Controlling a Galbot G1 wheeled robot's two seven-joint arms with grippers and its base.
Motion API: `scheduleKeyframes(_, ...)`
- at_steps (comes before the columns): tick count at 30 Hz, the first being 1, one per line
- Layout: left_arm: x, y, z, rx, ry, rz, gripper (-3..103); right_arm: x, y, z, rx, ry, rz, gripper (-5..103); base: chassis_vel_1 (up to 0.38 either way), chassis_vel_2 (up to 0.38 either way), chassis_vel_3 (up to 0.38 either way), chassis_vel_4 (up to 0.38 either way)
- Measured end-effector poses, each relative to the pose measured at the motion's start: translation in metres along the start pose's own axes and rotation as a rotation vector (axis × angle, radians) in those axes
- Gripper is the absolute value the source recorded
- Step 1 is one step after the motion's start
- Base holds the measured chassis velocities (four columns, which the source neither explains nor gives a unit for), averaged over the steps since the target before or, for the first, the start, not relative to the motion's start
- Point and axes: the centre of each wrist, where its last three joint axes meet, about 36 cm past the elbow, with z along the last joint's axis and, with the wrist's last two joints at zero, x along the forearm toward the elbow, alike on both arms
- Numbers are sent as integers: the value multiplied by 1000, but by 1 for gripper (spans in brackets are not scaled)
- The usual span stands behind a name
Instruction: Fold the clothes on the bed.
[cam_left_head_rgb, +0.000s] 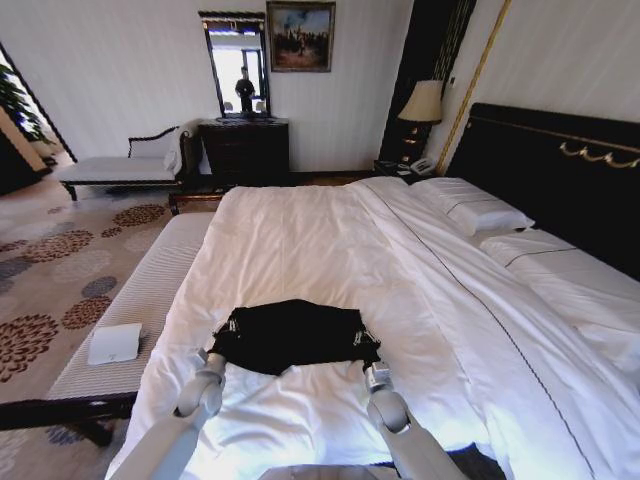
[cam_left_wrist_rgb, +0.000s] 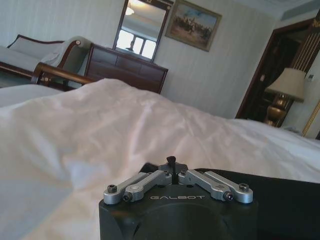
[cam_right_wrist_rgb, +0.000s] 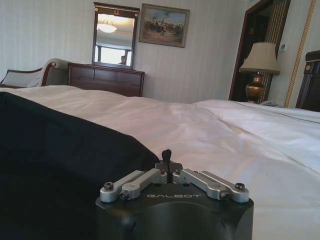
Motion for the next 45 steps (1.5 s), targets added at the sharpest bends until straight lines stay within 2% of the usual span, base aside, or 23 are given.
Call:
scheduleKeyframes(10,7,11,6,-24,4,-12,0,19,-4,1,1,-3,15,0,0,0,0,0)
scheduleKeyframes(19,0,9,-1,-27,-20,-3,0,27,-7,-2,-3,-9,21,0,0,0,0,0)
scheduleKeyframes(30,18,11,4,-58,-11,0,0,32,-7,-5,-11,-13,24,0,0,0,0,0)
scheduleKeyframes(37,17,16,3,-75,-19,-4,0,37,-6,-2,-2,-5,17,0,0,0,0,0)
scheduleKeyframes(40,24,12,0,-97,-16,17,-1,41,-6,-2,-2,-3,19,9,0,0,0,0)
scheduleKeyframes(41,24,12,0,-97,-16,17,-1,41,-6,-2,-2,-3,19,9,0,0,0,0)
scheduleKeyframes(45,48,10,-7,-101,-12,43,19,54,-5,-8,-10,-7,21,30,0,0,0,0)
